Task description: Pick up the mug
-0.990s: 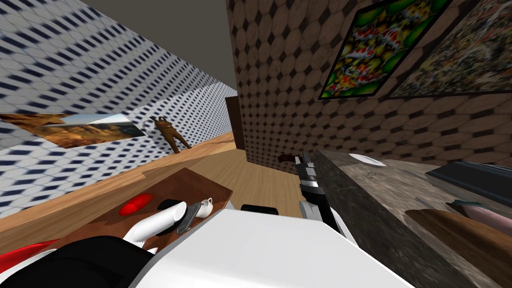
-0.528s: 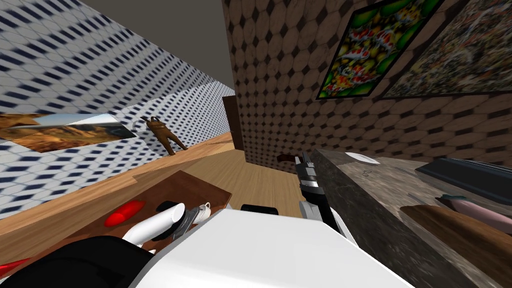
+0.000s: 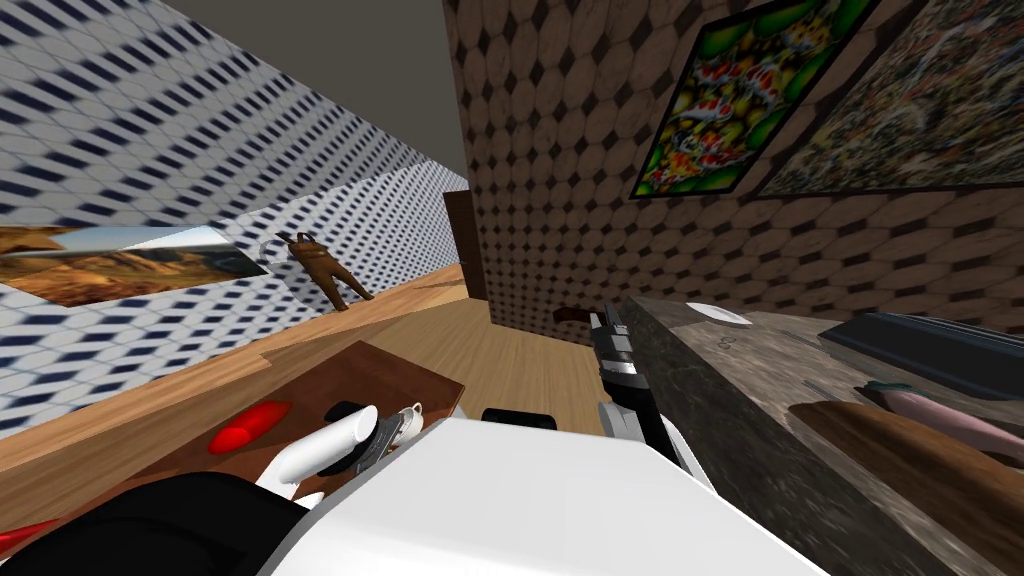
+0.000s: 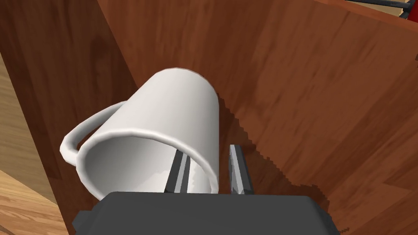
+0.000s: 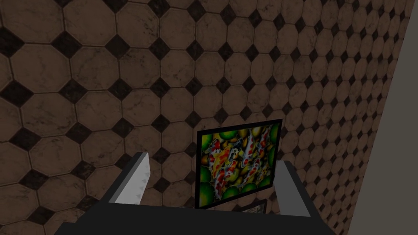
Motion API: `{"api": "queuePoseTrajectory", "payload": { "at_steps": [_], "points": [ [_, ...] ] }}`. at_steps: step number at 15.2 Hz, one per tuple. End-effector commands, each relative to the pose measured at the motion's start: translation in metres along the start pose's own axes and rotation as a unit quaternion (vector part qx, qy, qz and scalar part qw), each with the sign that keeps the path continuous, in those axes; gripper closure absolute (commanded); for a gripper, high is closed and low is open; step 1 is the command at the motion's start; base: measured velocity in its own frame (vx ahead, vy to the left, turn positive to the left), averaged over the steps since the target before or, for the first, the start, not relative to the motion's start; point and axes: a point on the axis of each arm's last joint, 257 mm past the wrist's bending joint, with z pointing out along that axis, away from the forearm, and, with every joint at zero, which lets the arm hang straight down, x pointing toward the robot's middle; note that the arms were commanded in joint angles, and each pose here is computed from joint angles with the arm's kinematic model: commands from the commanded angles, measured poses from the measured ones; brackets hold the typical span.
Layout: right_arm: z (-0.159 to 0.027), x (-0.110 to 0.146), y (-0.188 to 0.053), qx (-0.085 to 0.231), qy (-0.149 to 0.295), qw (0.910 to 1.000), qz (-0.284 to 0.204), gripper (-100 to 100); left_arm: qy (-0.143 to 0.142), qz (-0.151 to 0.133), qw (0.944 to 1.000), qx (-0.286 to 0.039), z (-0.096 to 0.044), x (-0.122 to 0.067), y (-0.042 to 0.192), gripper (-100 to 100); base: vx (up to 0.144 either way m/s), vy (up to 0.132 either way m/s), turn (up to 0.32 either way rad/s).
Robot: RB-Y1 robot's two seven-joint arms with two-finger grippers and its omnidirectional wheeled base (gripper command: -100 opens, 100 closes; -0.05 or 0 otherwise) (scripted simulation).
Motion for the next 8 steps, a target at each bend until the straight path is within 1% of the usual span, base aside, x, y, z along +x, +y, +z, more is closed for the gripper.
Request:
{"api": "queuePoseTrajectory", "payload": {
  "at_steps": [1,3,4,7,8],
  "points": [
    [0.000,0.000,0.000,0.000,0.000,1.0000,0.000,0,0.000,0.000,1.0000,0.000,0.000,0.000,0.000,100,-0.004,0.001,0.013],
    [0.000,0.000,0.000,0.000,0.000,1.0000,0.000,0,0.000,-0.002,1.0000,-0.002,0.000,0.000,0.002,100,0.000,0.000,0.000],
    [0.000,0.000,0.000,0.000,0.000,1.0000,0.000,0,0.000,0.002,1.0000,-0.001,-0.009,-0.003,0.003,100,0.016,-0.010,0.019],
    [0.000,0.000,0.000,0.000,0.000,1.0000,0.000,0,0.000,0.004,1.0000,-0.002,-0.019,-0.004,0.005,100,0.040,-0.018,0.034],
    [0.000,0.000,0.000,0.000,0.000,1.0000,0.000,0,0.000,0.003,1.0000,-0.001,-0.015,-0.004,0.004,100,0.024,-0.007,0.008]
  ]
}}
